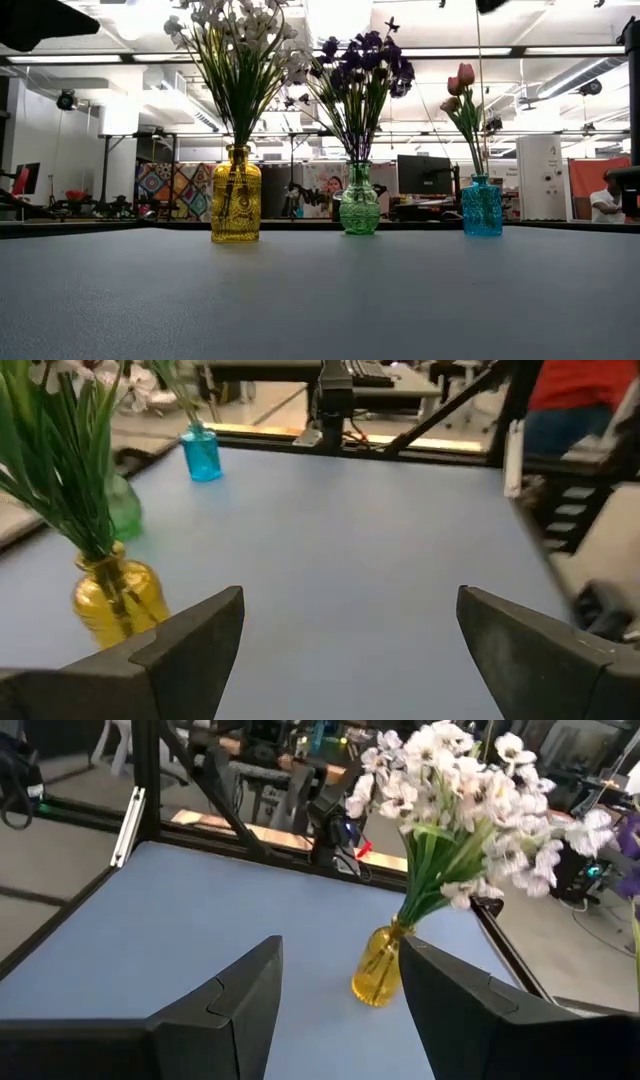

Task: Sort flowers into vase by color
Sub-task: Return to Home Position

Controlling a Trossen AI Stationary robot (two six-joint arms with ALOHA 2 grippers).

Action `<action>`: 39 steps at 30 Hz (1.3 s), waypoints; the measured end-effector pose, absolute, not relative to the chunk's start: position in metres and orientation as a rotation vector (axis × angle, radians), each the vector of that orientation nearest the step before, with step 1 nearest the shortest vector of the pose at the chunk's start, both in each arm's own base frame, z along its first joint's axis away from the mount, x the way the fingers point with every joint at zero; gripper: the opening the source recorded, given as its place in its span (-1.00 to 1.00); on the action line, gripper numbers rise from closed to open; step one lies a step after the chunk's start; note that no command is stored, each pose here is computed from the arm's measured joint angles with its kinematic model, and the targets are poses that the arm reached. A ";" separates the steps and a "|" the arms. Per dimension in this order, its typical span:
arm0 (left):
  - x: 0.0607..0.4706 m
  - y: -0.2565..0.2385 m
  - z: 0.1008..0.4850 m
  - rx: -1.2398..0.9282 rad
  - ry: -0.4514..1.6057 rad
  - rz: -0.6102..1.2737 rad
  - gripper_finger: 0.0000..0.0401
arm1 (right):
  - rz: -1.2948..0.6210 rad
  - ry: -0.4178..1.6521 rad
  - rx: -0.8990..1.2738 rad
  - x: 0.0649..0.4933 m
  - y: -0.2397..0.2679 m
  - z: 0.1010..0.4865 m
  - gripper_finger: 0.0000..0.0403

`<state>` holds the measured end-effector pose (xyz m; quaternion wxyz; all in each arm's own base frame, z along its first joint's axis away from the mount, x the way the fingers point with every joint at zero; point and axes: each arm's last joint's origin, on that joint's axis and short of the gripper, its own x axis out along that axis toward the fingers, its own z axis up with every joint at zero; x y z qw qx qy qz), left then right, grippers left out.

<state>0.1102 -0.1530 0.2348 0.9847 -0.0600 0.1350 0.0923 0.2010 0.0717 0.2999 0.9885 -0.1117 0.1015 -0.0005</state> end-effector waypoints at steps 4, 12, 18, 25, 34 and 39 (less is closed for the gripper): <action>0.116 -0.161 0.222 -0.020 0.231 0.266 0.73 | -0.003 0.163 -0.211 0.189 0.067 0.282 -0.04; 0.110 -0.148 0.221 0.079 0.151 0.371 0.73 | -0.172 0.028 -0.257 0.152 0.043 0.270 -0.04; 0.110 -0.157 0.255 0.110 0.263 0.001 0.73 | -0.183 -0.180 -0.170 0.108 0.024 0.282 -0.04; 0.102 -0.163 0.306 0.269 0.113 -0.480 0.73 | -0.151 -0.271 -0.154 0.090 0.018 0.271 -0.04; 0.084 -0.119 0.285 0.299 0.029 -0.517 0.73 | -0.143 -0.338 -0.169 0.070 0.012 0.252 -0.04; 0.066 -0.090 0.251 0.239 -0.042 -0.557 0.73 | -0.153 -0.319 -0.165 0.072 0.012 0.246 -0.04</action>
